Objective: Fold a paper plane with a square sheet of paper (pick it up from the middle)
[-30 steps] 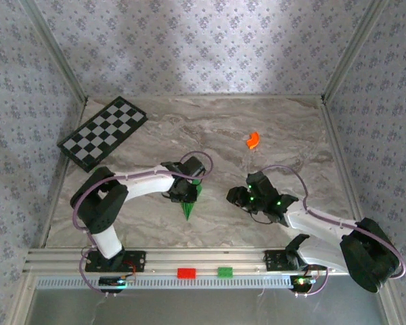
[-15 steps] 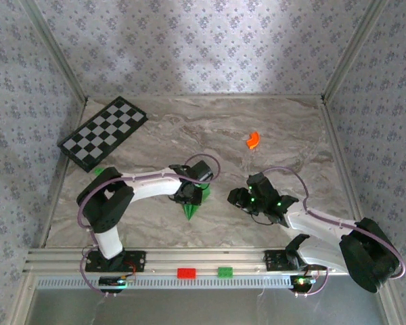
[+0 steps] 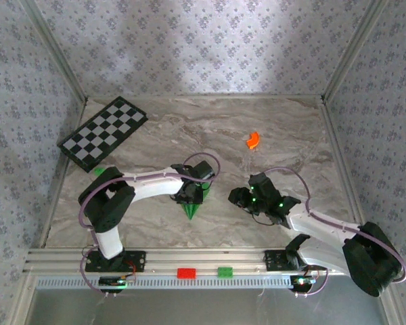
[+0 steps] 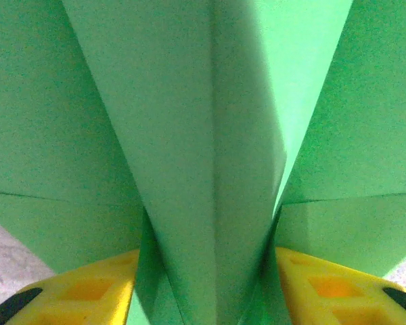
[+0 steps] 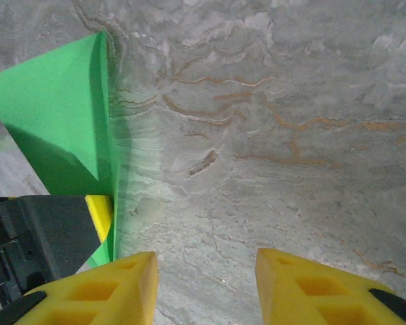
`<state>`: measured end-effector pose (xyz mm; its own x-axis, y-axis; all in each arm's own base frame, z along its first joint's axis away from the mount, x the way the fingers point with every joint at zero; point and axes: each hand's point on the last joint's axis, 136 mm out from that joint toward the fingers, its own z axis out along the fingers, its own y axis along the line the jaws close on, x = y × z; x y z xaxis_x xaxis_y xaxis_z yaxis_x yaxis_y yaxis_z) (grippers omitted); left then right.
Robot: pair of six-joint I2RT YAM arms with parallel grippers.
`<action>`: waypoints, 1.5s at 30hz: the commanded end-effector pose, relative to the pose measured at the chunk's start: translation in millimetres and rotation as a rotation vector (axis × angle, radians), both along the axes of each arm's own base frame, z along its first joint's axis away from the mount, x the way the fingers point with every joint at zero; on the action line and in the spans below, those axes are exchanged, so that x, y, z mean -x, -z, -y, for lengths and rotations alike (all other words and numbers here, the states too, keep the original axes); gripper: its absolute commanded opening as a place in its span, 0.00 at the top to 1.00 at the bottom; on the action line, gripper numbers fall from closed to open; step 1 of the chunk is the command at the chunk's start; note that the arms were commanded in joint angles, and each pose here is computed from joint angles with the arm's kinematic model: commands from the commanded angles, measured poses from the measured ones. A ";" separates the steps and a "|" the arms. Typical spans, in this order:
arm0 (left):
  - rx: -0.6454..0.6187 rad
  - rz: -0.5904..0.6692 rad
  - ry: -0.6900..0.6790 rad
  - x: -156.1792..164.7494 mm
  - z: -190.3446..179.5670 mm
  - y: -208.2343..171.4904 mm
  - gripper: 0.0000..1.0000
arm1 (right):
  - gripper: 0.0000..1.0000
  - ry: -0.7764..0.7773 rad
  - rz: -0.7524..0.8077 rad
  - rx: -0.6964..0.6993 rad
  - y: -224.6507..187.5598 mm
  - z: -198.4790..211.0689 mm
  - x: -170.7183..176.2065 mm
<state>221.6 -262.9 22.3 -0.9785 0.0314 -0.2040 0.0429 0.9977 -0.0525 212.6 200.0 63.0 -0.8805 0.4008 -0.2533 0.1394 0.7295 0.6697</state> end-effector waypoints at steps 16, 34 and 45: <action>0.023 0.117 -0.042 5.1 -5.3 -69.2 0.52 | 0.53 0.036 0.015 0.098 -12.6 43.5 4.1; -0.126 0.772 -0.426 -82.8 -261.3 -127.8 0.14 | 0.24 0.240 0.354 0.914 -43.0 225.0 -101.4; -0.255 0.822 -0.249 -145.2 -296.8 -93.9 0.12 | 0.23 0.058 0.646 0.797 -36.3 197.6 -169.7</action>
<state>337.3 43.8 100.2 -0.5880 -0.1501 -0.7948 -0.3579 0.9295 0.0892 347.7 -12.6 58.6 -0.6266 0.0232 -0.7790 0.0917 0.9948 -0.0441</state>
